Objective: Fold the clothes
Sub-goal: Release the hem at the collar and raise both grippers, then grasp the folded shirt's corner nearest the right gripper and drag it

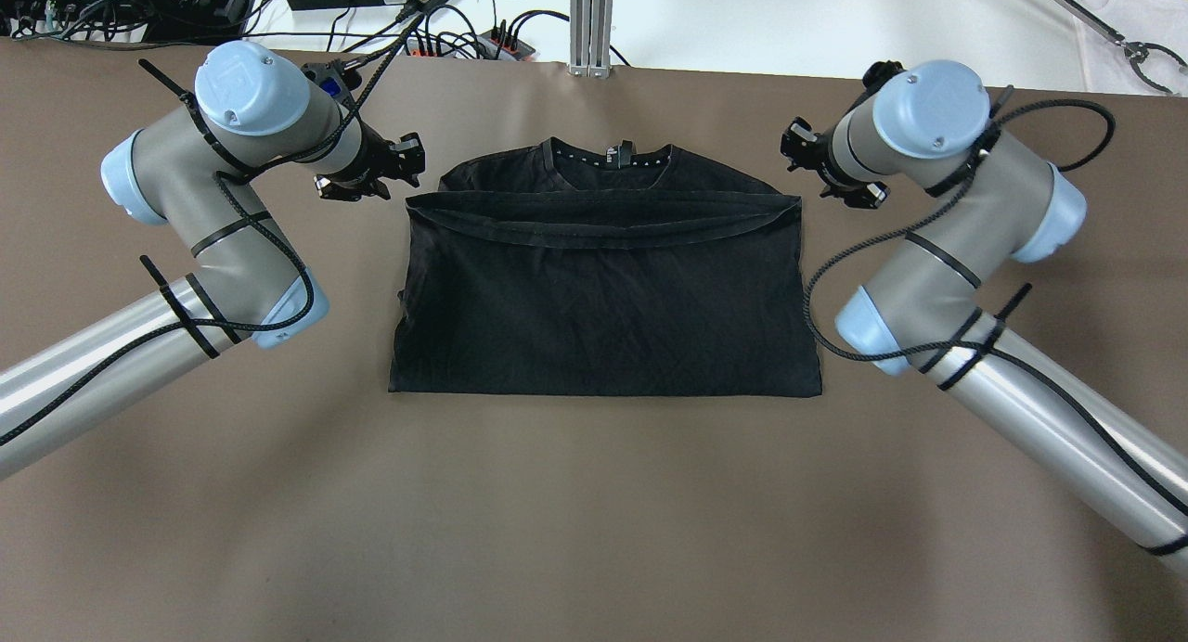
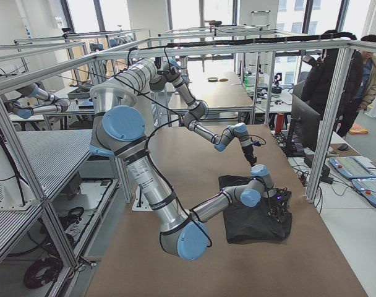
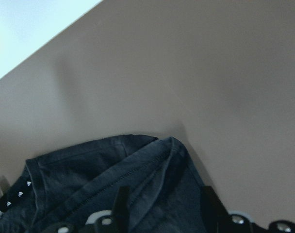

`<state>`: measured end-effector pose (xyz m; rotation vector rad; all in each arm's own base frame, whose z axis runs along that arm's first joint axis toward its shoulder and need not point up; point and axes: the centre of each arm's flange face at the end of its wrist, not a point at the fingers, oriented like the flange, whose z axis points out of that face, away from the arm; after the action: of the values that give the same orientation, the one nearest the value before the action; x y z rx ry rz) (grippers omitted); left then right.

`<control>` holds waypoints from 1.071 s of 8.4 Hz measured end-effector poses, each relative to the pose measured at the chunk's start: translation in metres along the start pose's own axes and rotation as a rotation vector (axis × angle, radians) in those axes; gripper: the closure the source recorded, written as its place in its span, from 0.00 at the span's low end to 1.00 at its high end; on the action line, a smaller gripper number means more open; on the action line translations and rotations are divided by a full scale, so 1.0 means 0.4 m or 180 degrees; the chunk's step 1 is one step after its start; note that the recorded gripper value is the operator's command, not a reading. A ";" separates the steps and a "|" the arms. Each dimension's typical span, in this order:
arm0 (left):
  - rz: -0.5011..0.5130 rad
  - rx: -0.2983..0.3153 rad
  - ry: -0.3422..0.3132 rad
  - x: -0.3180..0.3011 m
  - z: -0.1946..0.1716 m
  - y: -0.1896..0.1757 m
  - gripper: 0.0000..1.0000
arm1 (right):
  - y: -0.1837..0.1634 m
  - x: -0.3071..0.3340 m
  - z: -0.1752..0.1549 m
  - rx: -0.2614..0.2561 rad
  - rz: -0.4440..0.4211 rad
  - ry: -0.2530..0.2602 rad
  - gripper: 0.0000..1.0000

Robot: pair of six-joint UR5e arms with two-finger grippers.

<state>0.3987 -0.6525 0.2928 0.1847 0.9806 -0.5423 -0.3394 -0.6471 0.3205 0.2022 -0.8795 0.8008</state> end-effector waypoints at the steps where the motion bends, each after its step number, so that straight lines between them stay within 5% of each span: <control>1: 0.0005 0.0008 0.0033 0.007 -0.012 0.000 0.29 | 0.045 0.093 -0.024 -0.0115 -0.0006 -0.0026 0.41; 5: 0.0026 0.0047 0.0100 0.016 -0.043 0.004 0.28 | 0.292 0.350 -0.015 -0.0569 -0.0017 -0.0042 0.41; 8: 0.0017 0.0078 0.0102 0.018 -0.047 0.002 0.27 | 0.365 0.408 0.029 -0.0681 0.0033 0.0045 0.42; 9: 0.0013 0.0083 0.0110 0.022 -0.050 0.002 0.27 | 0.386 0.416 0.041 -0.0694 0.0054 0.0076 0.50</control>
<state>0.3883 -0.6471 0.2744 0.2200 1.0068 -0.5498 -0.3951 -0.4568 0.4322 -0.0064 -0.9396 0.7156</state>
